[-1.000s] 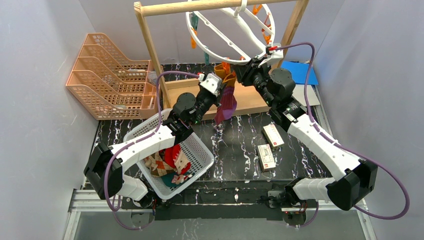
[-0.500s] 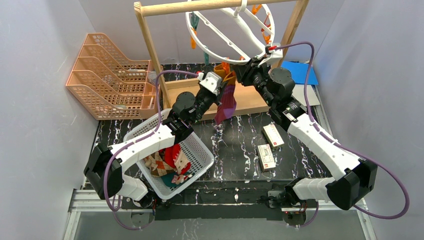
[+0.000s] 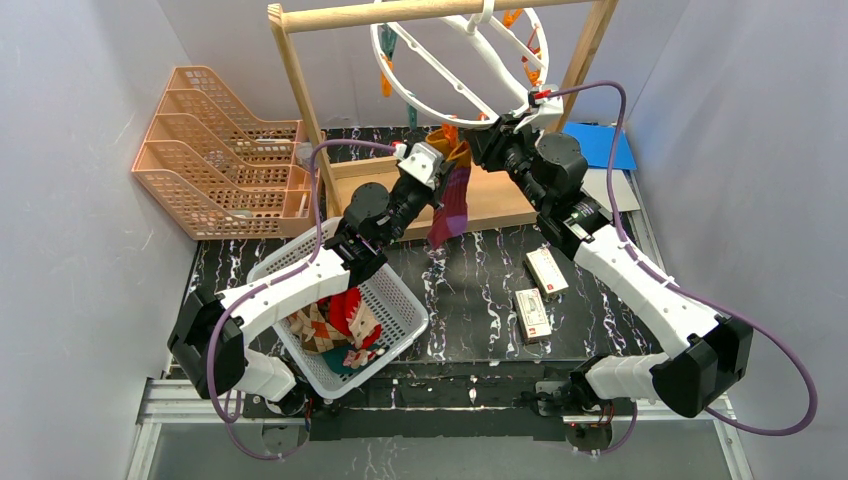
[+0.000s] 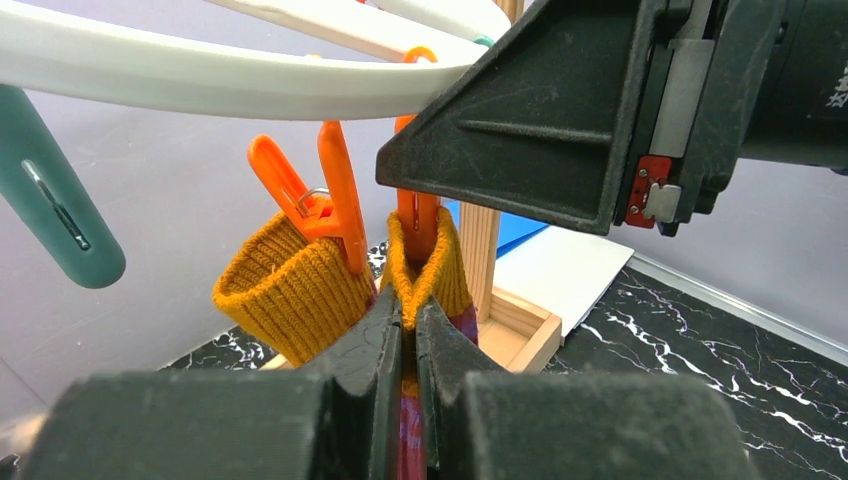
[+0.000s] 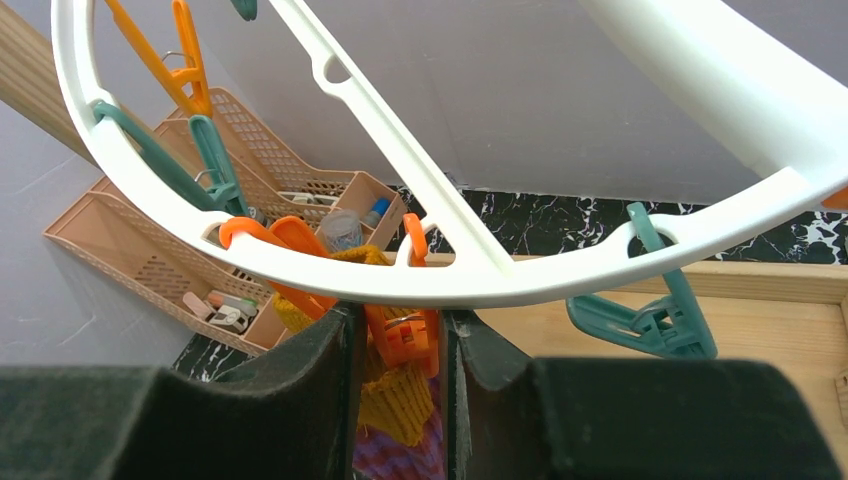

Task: Clip the socks to the hanger
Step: Clamp the sock onto the hanger.

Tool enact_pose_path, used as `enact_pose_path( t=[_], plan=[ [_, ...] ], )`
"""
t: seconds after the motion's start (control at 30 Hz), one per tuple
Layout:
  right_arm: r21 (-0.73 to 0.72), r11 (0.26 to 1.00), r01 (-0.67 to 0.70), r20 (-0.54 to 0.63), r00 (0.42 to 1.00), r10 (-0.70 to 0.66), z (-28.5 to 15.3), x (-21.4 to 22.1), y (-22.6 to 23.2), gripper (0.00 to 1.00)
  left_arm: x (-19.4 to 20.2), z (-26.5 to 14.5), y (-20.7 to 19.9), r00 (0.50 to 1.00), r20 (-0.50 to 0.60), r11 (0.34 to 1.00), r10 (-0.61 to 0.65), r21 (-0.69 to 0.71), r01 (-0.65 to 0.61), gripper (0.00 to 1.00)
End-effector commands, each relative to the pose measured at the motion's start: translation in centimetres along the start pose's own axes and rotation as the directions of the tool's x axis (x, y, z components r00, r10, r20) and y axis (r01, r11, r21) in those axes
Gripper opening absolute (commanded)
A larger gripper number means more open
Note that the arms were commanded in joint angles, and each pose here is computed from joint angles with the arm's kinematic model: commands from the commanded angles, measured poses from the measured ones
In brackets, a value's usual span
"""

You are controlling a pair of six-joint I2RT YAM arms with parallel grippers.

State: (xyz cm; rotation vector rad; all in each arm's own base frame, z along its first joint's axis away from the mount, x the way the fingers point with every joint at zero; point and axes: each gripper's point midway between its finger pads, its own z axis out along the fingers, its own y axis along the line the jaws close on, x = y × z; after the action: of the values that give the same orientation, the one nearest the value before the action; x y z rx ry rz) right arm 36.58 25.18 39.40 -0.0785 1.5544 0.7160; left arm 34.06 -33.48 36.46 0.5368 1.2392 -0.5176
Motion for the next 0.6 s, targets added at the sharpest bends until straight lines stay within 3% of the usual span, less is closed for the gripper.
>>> enact_pose_path(
  t=[0.0, 0.57],
  plan=[
    [0.032, 0.999, -0.022, -0.008, 1.0, 0.022, 0.26, -0.26, -0.35, 0.01, -5.47, 0.23, 0.29, 0.99, 0.136, 1.0, -0.019, -0.002, 0.02, 0.0],
    [0.021, 0.999, -0.03, -0.024, 0.999, 0.03, 0.29, -0.06, -0.06, 0.01, -5.22, 0.75, -0.3, 0.99, 0.135, 0.999, -0.052, 0.022, 0.049, 0.0]
  ],
)
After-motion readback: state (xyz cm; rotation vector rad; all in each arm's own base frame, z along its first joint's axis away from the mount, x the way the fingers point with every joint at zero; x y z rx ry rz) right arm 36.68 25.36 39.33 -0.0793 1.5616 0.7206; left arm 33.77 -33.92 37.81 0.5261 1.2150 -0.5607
